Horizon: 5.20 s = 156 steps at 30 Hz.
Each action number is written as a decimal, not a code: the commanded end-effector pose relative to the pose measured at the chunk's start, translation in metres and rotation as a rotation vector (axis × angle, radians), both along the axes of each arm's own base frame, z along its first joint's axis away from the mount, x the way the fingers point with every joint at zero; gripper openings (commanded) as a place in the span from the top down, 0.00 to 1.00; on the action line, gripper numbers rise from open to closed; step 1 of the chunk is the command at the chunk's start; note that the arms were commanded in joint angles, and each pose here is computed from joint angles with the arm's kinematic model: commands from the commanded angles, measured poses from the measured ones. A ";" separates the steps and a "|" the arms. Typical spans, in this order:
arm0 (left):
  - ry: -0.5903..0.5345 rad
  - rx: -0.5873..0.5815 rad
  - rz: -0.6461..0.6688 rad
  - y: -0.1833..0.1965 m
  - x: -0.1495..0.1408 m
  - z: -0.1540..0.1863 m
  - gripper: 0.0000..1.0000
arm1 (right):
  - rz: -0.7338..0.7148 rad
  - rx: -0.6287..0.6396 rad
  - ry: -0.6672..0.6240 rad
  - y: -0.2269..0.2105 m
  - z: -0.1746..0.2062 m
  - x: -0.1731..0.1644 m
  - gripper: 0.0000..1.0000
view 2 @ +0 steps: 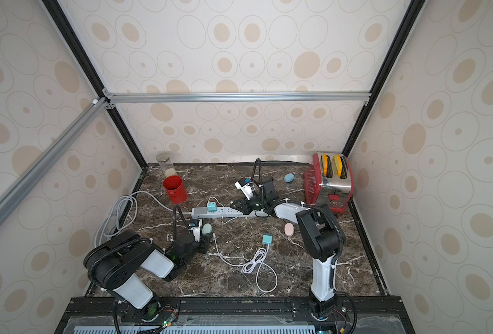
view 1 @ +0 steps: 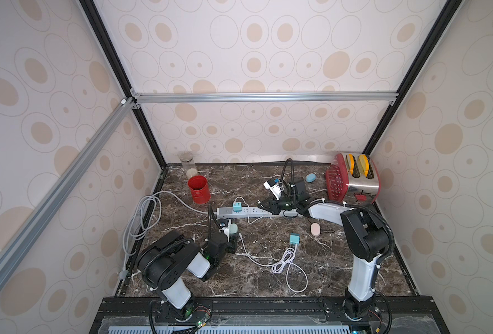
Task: Charge the bluetooth headset
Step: Pick up the bluetooth headset from the center of the board, then insert the charging cable into the bluetooth headset.
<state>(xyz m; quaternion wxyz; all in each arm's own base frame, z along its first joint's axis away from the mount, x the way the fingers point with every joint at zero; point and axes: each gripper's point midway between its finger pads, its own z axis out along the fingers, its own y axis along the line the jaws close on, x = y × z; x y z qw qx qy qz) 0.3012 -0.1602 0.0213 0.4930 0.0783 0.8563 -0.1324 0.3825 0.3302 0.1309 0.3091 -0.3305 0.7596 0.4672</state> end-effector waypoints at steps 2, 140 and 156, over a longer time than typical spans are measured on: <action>0.015 0.037 -0.046 -0.004 -0.005 -0.011 0.45 | 0.012 0.002 0.010 0.003 0.000 0.002 1.00; -0.414 0.097 -0.523 -0.055 0.004 0.148 0.64 | 0.260 0.133 0.552 0.042 0.031 -0.083 1.00; -0.410 0.097 -0.528 -0.057 0.001 0.144 0.63 | 0.248 0.139 0.576 0.046 0.025 -0.083 1.00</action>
